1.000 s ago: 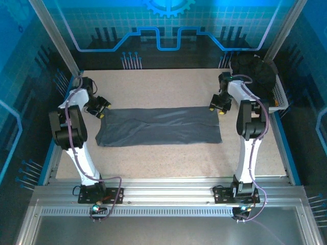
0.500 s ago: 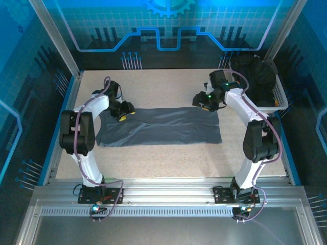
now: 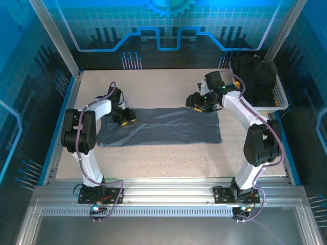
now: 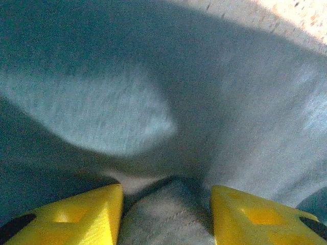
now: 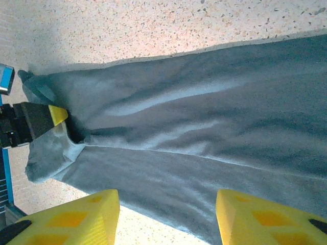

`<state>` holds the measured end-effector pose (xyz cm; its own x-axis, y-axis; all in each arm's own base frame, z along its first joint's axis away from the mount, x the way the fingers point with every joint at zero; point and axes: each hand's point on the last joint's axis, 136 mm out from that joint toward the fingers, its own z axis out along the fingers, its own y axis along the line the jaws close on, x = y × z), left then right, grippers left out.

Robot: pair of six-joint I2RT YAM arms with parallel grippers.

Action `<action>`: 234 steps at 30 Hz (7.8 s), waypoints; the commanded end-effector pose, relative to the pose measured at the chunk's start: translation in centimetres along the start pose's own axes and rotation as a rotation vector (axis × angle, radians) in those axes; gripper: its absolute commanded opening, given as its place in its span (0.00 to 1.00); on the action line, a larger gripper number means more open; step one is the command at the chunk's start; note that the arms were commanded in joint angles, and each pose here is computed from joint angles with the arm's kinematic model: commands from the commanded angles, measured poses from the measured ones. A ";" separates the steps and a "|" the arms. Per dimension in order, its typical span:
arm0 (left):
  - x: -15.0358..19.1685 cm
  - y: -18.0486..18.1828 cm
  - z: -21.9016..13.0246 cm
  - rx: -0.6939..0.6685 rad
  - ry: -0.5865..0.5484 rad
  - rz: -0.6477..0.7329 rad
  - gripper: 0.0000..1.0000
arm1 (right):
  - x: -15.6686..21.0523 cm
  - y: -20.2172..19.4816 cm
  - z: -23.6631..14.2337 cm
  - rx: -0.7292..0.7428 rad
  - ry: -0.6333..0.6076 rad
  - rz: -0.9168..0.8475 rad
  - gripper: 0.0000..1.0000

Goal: Fold and stack the t-shirts

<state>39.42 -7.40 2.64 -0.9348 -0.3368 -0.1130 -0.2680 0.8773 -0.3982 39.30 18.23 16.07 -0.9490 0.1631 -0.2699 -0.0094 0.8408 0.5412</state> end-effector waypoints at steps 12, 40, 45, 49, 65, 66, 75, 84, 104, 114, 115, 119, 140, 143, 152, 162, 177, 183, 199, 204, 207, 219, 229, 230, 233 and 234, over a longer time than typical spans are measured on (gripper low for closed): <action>4.4 -2.8 -3.0 0.110 0.029 -0.091 0.00 | 0.3 0.7 0.6 -0.025 0.023 0.006 0.52; 15.1 -5.3 -2.3 0.059 0.257 -0.464 0.43 | 2.2 -0.5 1.2 -0.019 0.056 0.020 0.51; 12.4 -6.0 -5.5 0.049 0.124 -0.410 0.43 | 2.8 -0.7 1.1 -0.018 0.058 0.025 0.51; 10.5 -5.7 -5.0 0.045 0.083 -0.421 0.42 | 3.1 -0.7 1.3 -0.021 0.064 0.032 0.51; 9.1 6.9 -10.4 -0.283 -0.166 -0.759 0.56 | 5.3 3.4 2.8 -0.079 0.125 -0.058 0.51; 8.8 7.4 -10.6 -0.271 -0.183 -0.797 0.57 | 5.4 3.6 3.0 -0.083 0.132 -0.058 0.51; 6.7 8.9 -8.4 -0.219 -0.159 -0.961 0.53 | 6.3 7.4 3.7 -0.199 0.164 -0.129 0.51; 5.7 8.5 -6.7 -0.179 -0.144 -0.977 0.35 | 6.0 7.1 4.1 -0.190 0.170 -0.130 0.51; 16.7 7.8 -10.2 -0.245 -0.065 -0.914 0.00 | 4.8 6.8 4.9 -0.190 0.177 -0.121 0.51; 21.7 10.2 -10.1 -0.290 -0.067 -0.983 0.00 | 5.3 6.7 5.3 -0.199 0.218 -0.129 0.51; 21.7 10.1 -10.1 -0.290 -0.062 -0.986 0.06 | 5.4 6.7 5.3 -0.199 0.220 -0.131 0.51; 21.4 10.2 -10.9 -0.314 -0.071 -0.970 0.17 | 5.6 6.6 5.4 -0.194 0.224 -0.131 0.51; 1.3 9.9 -7.3 -0.018 -0.227 -0.527 0.41 | 6.5 9.9 4.4 -0.367 0.206 -0.180 0.53; 1.8 10.3 -6.5 -0.024 -0.216 -0.517 0.40 | 6.3 9.6 4.3 -0.360 0.201 -0.173 0.53; 2.3 11.9 -6.0 -0.120 -0.194 -0.473 0.39 | 5.8 9.7 4.5 -0.359 0.204 -0.164 0.52; 2.7 11.5 -4.6 -0.069 -0.174 -0.442 0.32 | 5.5 10.1 4.6 -0.365 0.207 -0.166 0.52; 3.8 10.2 -7.4 -0.049 -0.194 -0.466 0.00 | 5.5 9.8 4.7 -0.344 0.211 -0.163 0.52; 2.7 9.4 -9.6 -0.054 -0.200 -0.551 0.00 | 5.2 9.6 4.7 -0.337 0.209 -0.160 0.52; -4.0 7.6 -11.2 -0.080 -0.083 -0.615 0.00 | 6.0 8.5 4.3 -0.322 0.204 -0.139 0.52; -5.8 7.9 -10.0 -0.098 -0.037 -0.605 0.00 | 6.3 8.1 4.1 -0.315 0.199 -0.133 0.52; -6.5 8.8 -8.7 -0.128 -0.029 -0.592 0.00 | 6.5 8.0 4.1 -0.312 0.199 -0.128 0.52; -9.8 11.7 -4.5 -0.200 -0.075 -0.551 0.08 | 6.1 4.1 3.8 -0.194 0.133 -0.064 0.49; -6.6 10.5 -11.3 -0.315 -0.252 -0.576 0.49 | 2.6 -6.9 1.1 0.108 0.053 0.101 0.42; -5.6 9.8 -11.4 -0.298 -0.255 -0.589 0.48 | 2.4 -7.8 1.2 0.137 0.061 0.108 0.41; -1.5 6.6 -10.2 -0.222 -0.200 -0.648 0.39 | 1.4 -10.3 1.6 0.245 0.087 0.086 0.34; -0.1 5.6 -9.2 -0.196 -0.169 -0.673 0.37 | 1.0 -10.9 2.0 0.276 0.100 0.073 0.33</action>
<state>37.84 4.24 9.87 -0.5553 -0.8204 -0.1362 -0.7835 0.5710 -0.2450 39.35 11.98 9.99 -0.9522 0.2442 -0.1834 0.1417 0.8853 0.4430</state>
